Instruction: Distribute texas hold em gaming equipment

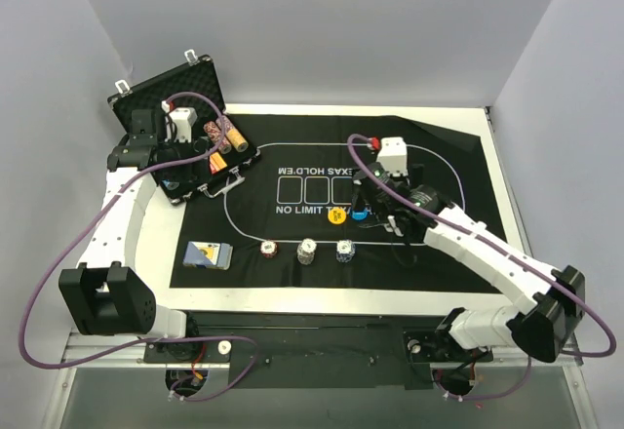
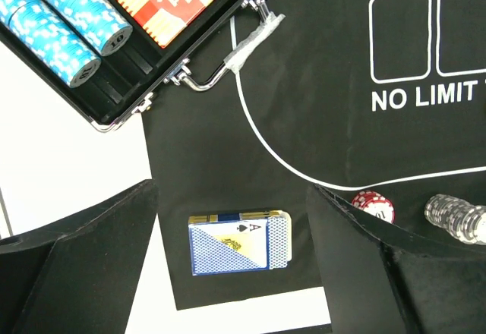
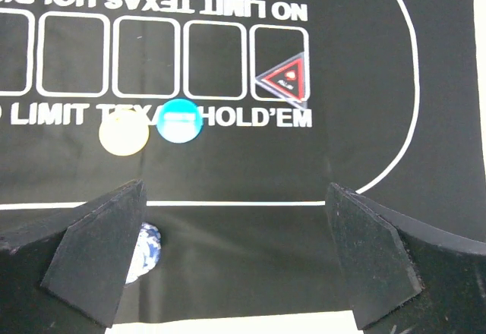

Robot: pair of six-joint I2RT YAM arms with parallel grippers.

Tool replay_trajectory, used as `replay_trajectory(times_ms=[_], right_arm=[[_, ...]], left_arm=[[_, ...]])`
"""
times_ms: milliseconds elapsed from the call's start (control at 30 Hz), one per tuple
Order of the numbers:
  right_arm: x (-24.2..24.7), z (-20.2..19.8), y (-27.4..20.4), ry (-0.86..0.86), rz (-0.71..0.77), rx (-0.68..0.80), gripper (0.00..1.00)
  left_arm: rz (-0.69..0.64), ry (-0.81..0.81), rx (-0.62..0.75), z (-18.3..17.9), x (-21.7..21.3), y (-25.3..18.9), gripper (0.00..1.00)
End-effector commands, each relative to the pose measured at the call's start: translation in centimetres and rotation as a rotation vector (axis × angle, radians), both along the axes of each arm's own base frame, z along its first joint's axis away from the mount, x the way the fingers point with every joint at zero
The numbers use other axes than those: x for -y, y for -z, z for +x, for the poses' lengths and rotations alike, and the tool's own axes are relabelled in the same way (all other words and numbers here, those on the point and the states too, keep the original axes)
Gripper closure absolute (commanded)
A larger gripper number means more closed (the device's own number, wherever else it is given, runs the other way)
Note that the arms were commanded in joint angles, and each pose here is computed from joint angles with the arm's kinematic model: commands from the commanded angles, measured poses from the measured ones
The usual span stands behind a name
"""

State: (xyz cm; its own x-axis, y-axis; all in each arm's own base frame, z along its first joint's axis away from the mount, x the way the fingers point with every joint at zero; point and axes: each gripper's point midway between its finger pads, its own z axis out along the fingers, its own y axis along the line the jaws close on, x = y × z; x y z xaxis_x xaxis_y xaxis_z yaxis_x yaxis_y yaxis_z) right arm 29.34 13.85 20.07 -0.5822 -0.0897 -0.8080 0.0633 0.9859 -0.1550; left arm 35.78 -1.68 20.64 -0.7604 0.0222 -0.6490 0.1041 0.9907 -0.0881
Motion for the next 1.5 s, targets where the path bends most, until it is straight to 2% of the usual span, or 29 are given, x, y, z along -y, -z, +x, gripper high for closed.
replay_trajectory(times_ms=[0, 233, 433, 567, 767, 933, 1033, 1133, 1467], right_arm=[[-3.1, 0.0, -0.6, -0.076, -0.046, -0.006, 0.0], [-4.8, 1.5, 0.1, -0.091, -0.034, -0.058, 0.02], [-5.7, 3.6, 3.3, -0.063, 0.02, -0.171, 0.11], [-8.6, 4.9, 5.5, -0.122, 0.026, -0.237, 0.16], [-11.3, 5.3, 10.2, -0.179, -0.027, -0.364, 0.17], [-9.2, 5.9, 12.0, -0.072, -0.017, -0.384, 0.18], [-6.0, 6.1, 13.0, 0.039, 0.031, -0.398, 0.21], [-4.1, 6.1, 13.5, 0.08, 0.042, -0.402, 0.23], [-4.0, 5.9, 16.2, 0.108, 0.086, -0.472, 0.21]], left_arm=[[-0.04, 0.056, -0.006, -0.6, 0.9, 0.0, 0.09], [-0.067, 0.09, -0.075, -0.5, 1.5, 2.2, 0.07], [-0.052, 0.077, -0.094, 0.2, 1.1, 3.3, 0.06], [-0.059, 0.073, -0.101, 0.6, 1.0, 3.6, 0.05], [-0.105, 0.021, -0.137, 1.6, -0.3, 3.8, 0.05], [-0.137, -0.003, -0.129, 2.1, -1.1, 3.0, 0.05], [-0.135, -0.006, -0.125, 2.1, -1.1, 2.8, 0.05], [-0.139, 0.0, -0.127, 1.9, -1.1, 2.7, 0.04], [-0.135, -0.001, -0.139, 1.7, -1.1, 3.0, 0.04]])
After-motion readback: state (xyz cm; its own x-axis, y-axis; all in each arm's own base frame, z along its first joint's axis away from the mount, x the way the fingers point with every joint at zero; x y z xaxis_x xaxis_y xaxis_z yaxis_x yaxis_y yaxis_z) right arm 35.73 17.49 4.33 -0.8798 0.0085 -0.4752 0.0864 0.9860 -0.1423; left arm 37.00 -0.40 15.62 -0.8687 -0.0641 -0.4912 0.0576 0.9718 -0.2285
